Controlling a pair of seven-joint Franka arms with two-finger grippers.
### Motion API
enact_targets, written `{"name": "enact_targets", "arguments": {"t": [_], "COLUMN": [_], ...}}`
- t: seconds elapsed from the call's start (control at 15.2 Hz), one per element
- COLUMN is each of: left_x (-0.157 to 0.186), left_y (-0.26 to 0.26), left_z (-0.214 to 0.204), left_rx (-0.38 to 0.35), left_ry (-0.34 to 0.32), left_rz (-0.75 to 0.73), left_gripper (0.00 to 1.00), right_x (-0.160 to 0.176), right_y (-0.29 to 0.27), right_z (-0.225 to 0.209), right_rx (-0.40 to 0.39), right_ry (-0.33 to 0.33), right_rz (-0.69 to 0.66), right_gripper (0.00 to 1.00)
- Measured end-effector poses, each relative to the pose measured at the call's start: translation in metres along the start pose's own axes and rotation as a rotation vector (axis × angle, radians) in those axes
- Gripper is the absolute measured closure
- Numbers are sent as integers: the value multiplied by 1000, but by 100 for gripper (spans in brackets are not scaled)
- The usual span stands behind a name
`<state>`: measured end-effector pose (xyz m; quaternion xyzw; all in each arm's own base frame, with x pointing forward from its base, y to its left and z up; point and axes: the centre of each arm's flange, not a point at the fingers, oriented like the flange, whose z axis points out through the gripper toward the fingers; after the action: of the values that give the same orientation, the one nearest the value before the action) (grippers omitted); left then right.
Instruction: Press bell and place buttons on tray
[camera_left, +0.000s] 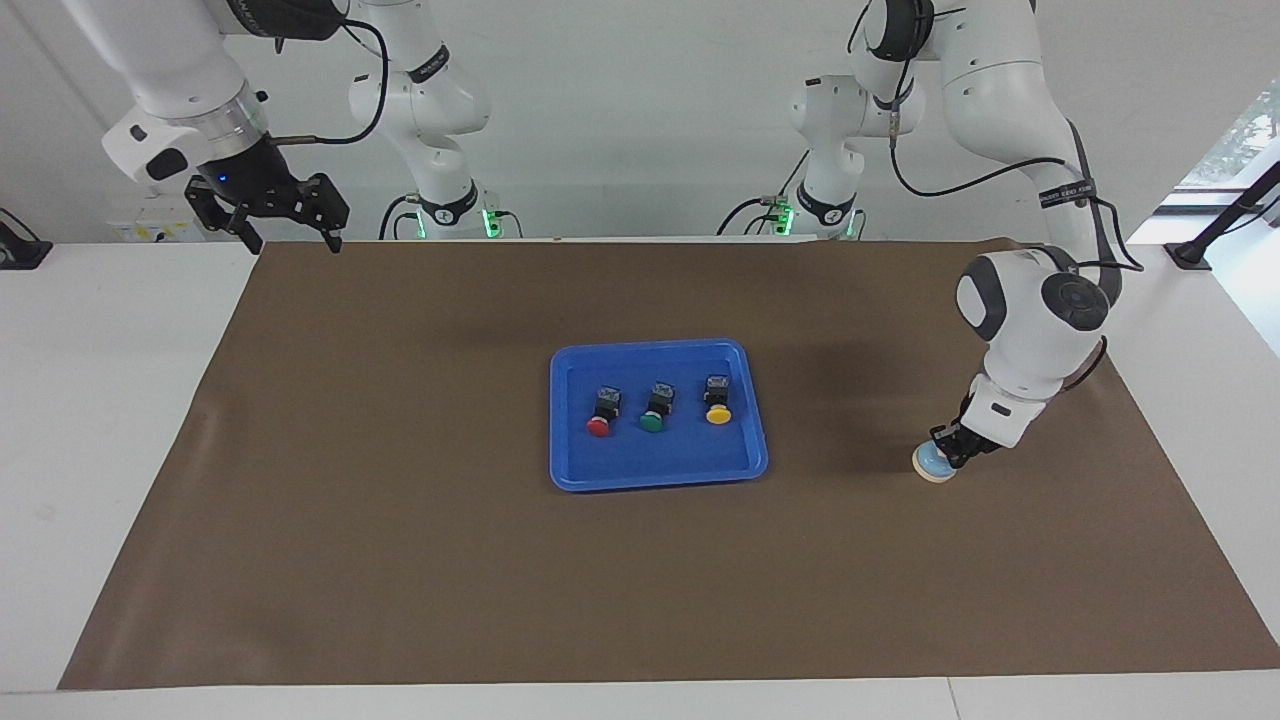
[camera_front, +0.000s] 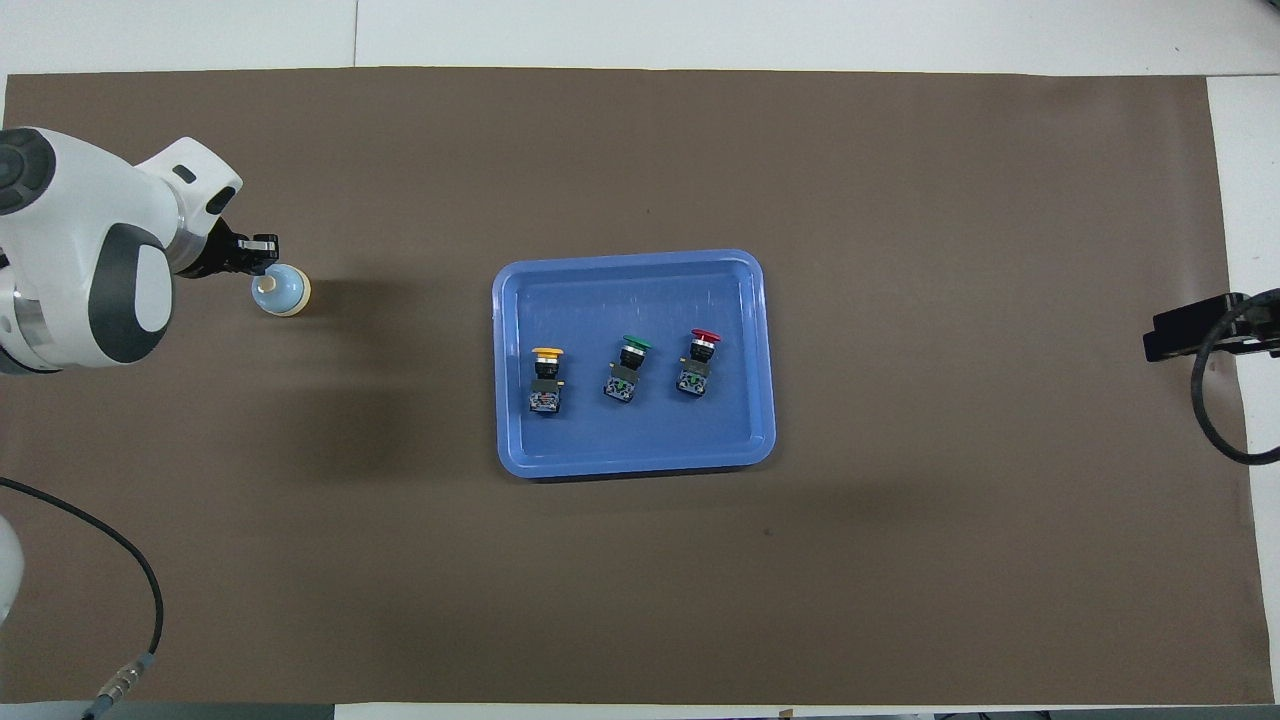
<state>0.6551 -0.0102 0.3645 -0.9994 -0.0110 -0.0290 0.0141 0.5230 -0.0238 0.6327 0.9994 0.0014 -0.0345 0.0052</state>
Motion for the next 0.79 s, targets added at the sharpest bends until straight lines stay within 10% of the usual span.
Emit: {"name": "enact_targets", "arguments": {"t": [0.52, 0.79], "left_x": [-29, -73], "left_y": [-25, -40], "left_z": [-171, -236], "left_rx": [-40, -53], "left_ry": [18, -16], "left_rz": [-46, -62], "left_gripper": [90, 50], "right_x": [0, 0], "right_y": [0, 0], "right_z": [0, 0], "right_rx": [0, 0], "right_ry": [0, 0], "right_rz": [0, 0], "right_gripper": [0, 0]}}
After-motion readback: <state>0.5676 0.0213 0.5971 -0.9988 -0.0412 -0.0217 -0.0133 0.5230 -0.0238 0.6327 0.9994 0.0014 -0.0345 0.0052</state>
